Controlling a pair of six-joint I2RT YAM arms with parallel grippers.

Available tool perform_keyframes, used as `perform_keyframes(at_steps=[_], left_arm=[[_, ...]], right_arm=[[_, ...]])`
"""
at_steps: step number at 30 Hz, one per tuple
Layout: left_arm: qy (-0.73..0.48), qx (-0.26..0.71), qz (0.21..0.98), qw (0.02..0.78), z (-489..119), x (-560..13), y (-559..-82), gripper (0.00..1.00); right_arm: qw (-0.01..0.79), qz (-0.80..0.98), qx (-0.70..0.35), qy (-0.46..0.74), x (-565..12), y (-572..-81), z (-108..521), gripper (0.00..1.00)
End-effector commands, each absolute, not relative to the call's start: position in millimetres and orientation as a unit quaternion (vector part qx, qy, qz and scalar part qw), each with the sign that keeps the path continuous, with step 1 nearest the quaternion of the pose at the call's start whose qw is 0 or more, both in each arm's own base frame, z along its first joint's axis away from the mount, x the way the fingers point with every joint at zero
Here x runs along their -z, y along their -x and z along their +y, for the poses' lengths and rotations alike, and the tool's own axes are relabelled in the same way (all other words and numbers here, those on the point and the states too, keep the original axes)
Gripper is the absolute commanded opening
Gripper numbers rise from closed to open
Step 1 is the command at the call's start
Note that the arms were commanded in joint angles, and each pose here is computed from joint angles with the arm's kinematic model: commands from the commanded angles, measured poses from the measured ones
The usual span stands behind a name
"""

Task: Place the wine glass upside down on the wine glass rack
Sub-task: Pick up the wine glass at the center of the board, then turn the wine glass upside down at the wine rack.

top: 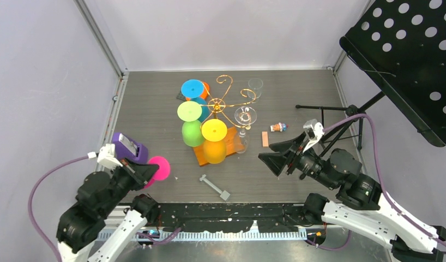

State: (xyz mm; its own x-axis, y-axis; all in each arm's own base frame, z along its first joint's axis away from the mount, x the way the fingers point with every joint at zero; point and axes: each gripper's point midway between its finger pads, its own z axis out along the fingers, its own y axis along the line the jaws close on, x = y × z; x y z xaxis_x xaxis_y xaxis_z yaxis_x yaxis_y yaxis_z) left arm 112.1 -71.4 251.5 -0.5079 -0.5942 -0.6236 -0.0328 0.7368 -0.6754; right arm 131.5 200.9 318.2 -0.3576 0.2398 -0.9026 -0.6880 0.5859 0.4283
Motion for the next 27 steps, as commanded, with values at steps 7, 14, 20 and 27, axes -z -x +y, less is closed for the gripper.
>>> perform_keyframes(at_steps=[7, 14, 20, 27], left_arm=[[0.033, 0.514, 0.664, 0.542, -109, -433, -63, 0.0], [-0.055, 0.567, 0.592, 0.57, -121, -521, -35, 0.0], [-0.062, 0.619, 0.551, 0.555, -130, -568, -28, 0.0], [-0.021, 0.691, 0.537, 0.483, -151, -604, -45, 0.0]], right_arm=[[0.556, 0.657, -0.498, 0.108, -380, -119, 191, 0.7], [0.537, 0.617, -0.568, 0.088, -421, -104, 195, 0.7], [0.562, 0.564, -0.588, 0.145, -451, -90, 201, 0.7], [0.684, 0.384, -0.544, 0.297, -506, -64, 203, 0.75]])
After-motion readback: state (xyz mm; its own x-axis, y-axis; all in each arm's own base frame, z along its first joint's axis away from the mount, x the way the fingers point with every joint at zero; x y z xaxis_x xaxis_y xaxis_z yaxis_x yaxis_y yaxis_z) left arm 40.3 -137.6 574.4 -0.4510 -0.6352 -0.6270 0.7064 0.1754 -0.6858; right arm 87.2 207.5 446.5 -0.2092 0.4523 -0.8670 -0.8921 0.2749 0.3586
